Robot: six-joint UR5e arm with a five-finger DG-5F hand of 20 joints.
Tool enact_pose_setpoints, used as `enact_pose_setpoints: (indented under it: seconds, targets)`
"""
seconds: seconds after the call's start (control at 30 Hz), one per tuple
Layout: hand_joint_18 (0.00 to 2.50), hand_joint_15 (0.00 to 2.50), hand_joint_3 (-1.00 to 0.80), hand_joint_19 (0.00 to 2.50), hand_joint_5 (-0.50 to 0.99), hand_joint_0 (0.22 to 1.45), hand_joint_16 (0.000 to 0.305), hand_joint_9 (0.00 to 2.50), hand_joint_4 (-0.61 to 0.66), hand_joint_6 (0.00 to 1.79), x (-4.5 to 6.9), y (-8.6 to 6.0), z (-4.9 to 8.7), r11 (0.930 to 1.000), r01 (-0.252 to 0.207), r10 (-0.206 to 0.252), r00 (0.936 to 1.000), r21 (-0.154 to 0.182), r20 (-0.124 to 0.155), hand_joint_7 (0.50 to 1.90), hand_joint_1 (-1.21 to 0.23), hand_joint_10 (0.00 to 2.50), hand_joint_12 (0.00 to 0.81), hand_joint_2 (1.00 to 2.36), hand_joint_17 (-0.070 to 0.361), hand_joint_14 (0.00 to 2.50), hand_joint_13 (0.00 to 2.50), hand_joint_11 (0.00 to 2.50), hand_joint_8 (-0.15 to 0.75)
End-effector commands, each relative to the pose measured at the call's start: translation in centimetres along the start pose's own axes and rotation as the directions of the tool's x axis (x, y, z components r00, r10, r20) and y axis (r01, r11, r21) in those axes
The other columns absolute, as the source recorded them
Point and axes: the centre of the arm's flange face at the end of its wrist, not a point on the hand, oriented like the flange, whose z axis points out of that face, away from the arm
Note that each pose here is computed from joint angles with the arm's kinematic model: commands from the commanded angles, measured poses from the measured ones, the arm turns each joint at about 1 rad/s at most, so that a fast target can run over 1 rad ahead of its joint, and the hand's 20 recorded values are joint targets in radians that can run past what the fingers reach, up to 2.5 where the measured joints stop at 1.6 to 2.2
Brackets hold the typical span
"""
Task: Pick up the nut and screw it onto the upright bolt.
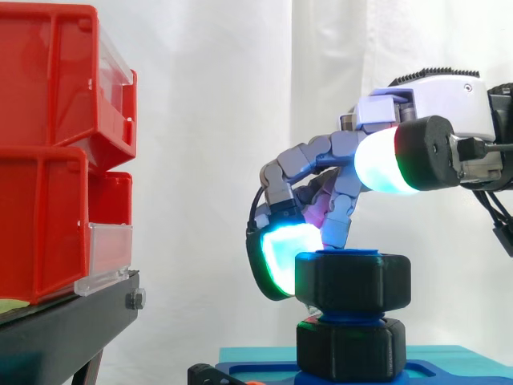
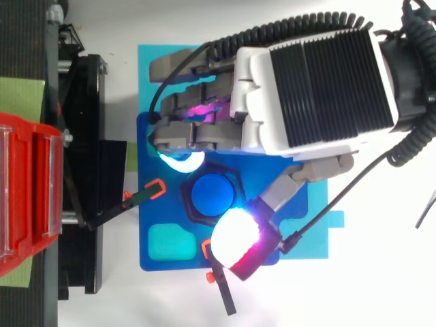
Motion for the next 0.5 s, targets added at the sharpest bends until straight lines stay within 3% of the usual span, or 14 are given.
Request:
enact_pose_setpoints:
  seconds: [0.0,0.2,0.47]
  targets:
    - [0.45,0.0,-0.5,0.0,0.03,0.52,0.024,1.21,0.13,0.59,-0.1,-0.7,-0.4,1.0,0.004,-0.004,1.0,-0.005,0.002,1.33,-0.18,0.0,0.241,1.0,0.054,0.0,0.8,0.0,0.291]
    - [0.52,0.0,-0.5,0.0,0.03,0.53,0.021,1.3,0.12,0.66,-0.4,-1.7,-0.9,0.9999,0.008,-0.008,1.0,-0.009,0.004,1.16,-0.19,0.0,0.223,1.0,0.048,0.0,0.87,0.0,0.291]
    - [0.7,0.02,-0.5,0.08,0.05,0.53,0.017,1.5,0.1,0.69,-1.7,-3.0,-1.5,0.9995,0.03,-0.03,0.9995,-0.011,0.008,1.08,-0.18,0.0,0.191,1.0,0.039,0.0,1.01,0.01,0.267]
